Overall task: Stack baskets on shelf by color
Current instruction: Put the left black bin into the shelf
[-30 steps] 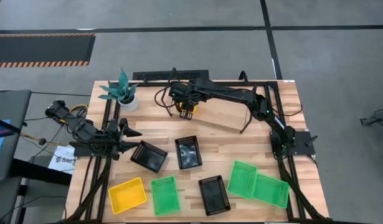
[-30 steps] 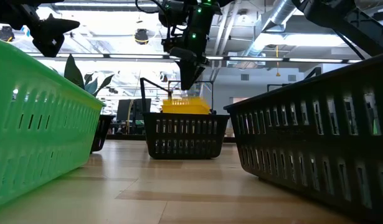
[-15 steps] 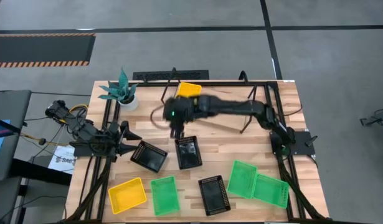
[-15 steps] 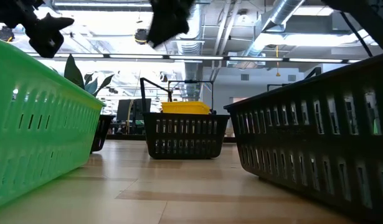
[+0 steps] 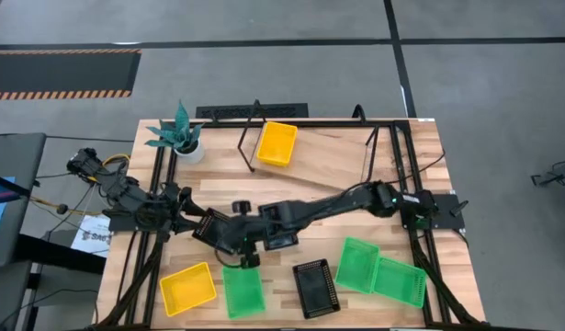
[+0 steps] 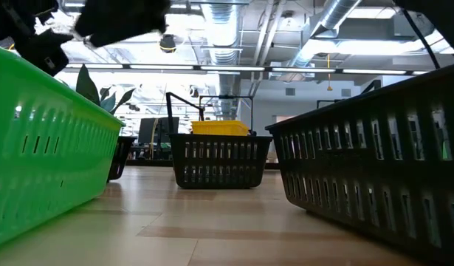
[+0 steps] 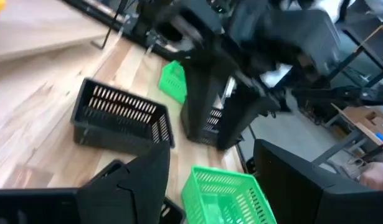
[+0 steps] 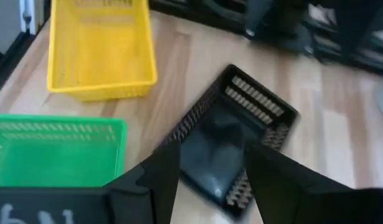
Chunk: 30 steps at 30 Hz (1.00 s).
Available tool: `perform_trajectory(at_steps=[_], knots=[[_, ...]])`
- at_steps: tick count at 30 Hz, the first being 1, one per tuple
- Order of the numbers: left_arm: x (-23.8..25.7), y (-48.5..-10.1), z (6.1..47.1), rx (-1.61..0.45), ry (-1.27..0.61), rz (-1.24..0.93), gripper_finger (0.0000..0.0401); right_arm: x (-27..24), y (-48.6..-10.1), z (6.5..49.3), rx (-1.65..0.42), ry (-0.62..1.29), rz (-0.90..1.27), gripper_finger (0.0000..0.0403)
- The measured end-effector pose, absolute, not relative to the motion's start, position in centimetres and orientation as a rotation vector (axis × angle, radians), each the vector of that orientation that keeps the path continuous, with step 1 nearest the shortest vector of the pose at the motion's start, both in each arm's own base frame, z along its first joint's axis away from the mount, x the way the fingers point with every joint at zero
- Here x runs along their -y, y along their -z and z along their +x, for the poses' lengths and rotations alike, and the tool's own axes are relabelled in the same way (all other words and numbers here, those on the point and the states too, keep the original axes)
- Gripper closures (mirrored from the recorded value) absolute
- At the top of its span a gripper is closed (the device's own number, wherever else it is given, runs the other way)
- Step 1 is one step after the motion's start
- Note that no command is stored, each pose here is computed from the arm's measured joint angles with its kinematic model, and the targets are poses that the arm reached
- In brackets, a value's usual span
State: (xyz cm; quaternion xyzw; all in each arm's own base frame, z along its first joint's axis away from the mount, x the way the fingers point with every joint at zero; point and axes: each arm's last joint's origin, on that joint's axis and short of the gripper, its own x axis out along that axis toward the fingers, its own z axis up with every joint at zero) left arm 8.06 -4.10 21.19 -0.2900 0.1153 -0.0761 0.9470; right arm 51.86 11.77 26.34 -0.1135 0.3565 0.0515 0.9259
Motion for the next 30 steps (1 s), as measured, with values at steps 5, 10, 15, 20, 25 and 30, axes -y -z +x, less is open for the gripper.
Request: perform_trajectory(at_steps=[5,10,15,20,25,30], knots=[[4.0,-20.7,8.0,-0.286,0.131,-0.599,0.0180,-12.6,-22.6,52.7,-0.793,-0.175,-0.384,0.0209],[4.0,-20.5,8.0,-0.300,0.124,-0.605,0.0180,-12.7,-20.9,52.9,-0.835,-0.210,-0.446,0.0211],[4.0,-20.5,8.0,-0.291,0.106,-0.604,0.0180,-12.4,-20.7,52.7,-0.871,-0.219,-0.468,0.0212],[4.0,-20.5,8.0,-0.288,0.099,-0.604,0.0180,-11.6,-20.3,52.6,-0.917,-0.219,-0.480,0.0212],[4.0,-20.5,8.0,-0.288,0.099,-0.603,0.0180,-10.8,-18.0,53.3,-0.953,-0.220,-0.493,0.0212],[3.9,-20.5,8.0,-0.293,0.095,-0.600,0.0180,-10.7,-17.0,53.4,-0.971,-0.229,-0.493,0.0212]])
